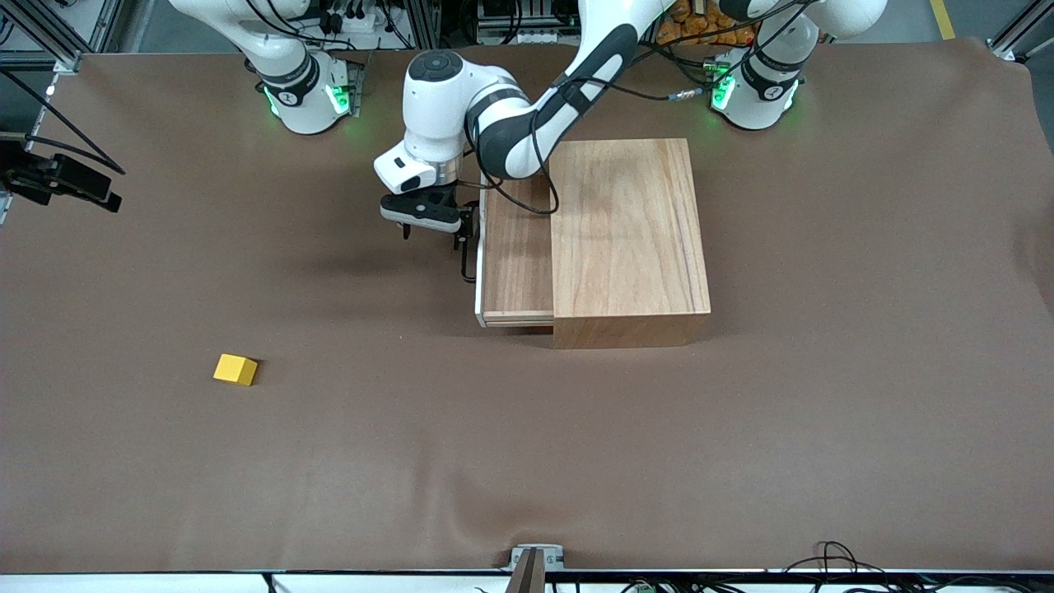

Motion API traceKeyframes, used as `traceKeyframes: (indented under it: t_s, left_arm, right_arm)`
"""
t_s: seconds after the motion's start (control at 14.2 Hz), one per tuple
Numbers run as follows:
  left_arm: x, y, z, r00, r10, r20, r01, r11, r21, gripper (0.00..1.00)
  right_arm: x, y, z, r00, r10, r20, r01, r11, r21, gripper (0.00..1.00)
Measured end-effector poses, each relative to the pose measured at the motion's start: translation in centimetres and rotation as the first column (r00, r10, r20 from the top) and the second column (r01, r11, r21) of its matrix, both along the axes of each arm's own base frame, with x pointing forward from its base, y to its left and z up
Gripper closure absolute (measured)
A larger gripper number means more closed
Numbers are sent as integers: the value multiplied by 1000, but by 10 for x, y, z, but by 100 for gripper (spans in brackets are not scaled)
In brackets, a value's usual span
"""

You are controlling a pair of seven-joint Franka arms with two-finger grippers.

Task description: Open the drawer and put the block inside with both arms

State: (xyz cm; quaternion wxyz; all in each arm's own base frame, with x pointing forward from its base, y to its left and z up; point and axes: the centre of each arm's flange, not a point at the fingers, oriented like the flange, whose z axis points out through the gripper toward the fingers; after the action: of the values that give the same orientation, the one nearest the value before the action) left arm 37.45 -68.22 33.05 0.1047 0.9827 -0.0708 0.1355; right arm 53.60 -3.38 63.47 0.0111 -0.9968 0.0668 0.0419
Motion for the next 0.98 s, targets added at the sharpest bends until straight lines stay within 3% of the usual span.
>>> traceKeyframes:
  t_s: [0.21,0.42,0.7,0.98]
  left_arm:
    - [3,0,38,999,38,-38,-40,997,-67,0]
    - [19,21,91,994,89,-65,-94,992,-83,0]
    - [63,67,133,982,171,-77,-175,983,-57,0]
    - [117,122,154,990,105,-95,-110,993,-43,0]
  right_arm:
    - [4,-3,-5,1000,-5,-2,5,1000,0,0]
    - [12,-3,-12,1000,-5,11,5,1000,-2,0]
    - [34,-4,-40,1000,-6,4,6,1000,-3,0]
    - [63,-5,-88,1000,-6,-24,6,1000,-5,0]
